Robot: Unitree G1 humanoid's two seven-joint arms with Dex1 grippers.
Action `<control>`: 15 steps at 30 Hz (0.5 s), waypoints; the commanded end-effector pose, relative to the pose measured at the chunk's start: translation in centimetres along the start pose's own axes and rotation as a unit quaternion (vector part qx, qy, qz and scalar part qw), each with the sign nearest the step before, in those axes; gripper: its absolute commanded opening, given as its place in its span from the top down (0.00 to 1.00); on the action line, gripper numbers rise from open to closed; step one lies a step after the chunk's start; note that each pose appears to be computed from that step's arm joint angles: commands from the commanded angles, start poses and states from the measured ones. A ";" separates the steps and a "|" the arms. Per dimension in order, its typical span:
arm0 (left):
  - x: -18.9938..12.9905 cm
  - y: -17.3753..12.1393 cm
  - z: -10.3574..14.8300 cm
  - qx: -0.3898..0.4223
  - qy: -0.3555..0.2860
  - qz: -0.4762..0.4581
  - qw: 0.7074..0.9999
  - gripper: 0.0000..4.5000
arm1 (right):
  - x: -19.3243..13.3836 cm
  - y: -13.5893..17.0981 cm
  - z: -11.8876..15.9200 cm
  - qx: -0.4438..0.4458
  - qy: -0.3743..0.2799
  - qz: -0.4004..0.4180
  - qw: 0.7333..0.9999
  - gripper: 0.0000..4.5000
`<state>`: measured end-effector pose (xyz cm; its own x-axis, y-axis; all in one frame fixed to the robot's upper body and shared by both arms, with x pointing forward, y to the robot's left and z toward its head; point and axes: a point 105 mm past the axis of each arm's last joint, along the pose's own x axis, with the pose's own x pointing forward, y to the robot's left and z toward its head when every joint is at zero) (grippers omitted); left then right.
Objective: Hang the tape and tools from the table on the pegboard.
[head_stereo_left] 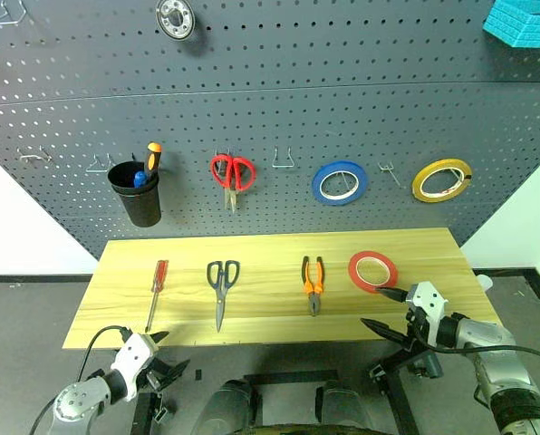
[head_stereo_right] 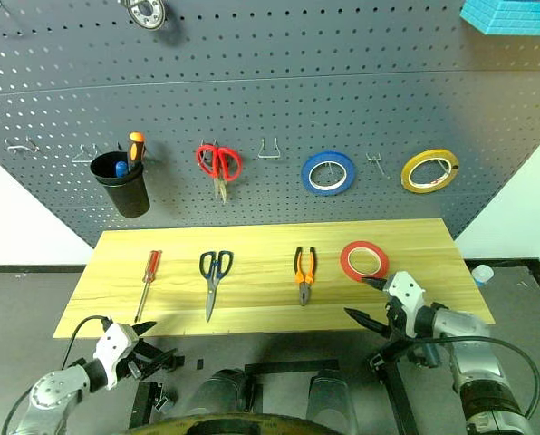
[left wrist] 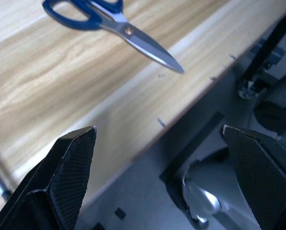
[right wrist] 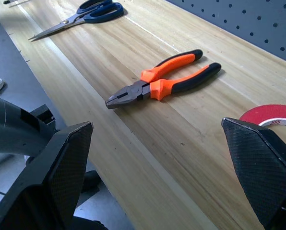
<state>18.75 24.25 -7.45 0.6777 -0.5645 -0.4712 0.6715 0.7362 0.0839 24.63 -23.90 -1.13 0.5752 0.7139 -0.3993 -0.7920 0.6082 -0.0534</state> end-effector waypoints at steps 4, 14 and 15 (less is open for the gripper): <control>0.6 0.2 0.6 0.021 -0.015 -0.005 1.000 0.02 | 0.1 -0.2 0.5 -0.010 -0.014 -0.008 1.000 0.00; 1.1 0.1 1.3 0.027 -0.027 -0.018 0.999 0.02 | 0.4 0.1 1.5 -0.013 -0.021 -0.008 1.000 0.00; 1.1 0.1 1.6 0.029 -0.030 -0.019 0.999 0.02 | 0.4 0.2 1.6 -0.013 -0.021 -0.008 1.000 0.00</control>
<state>19.40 23.44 -7.45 0.6618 -0.5987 -0.4511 0.7030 0.7046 0.0962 24.64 -23.34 -0.84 0.5866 0.7096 -0.3903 -0.7847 0.6172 -0.0572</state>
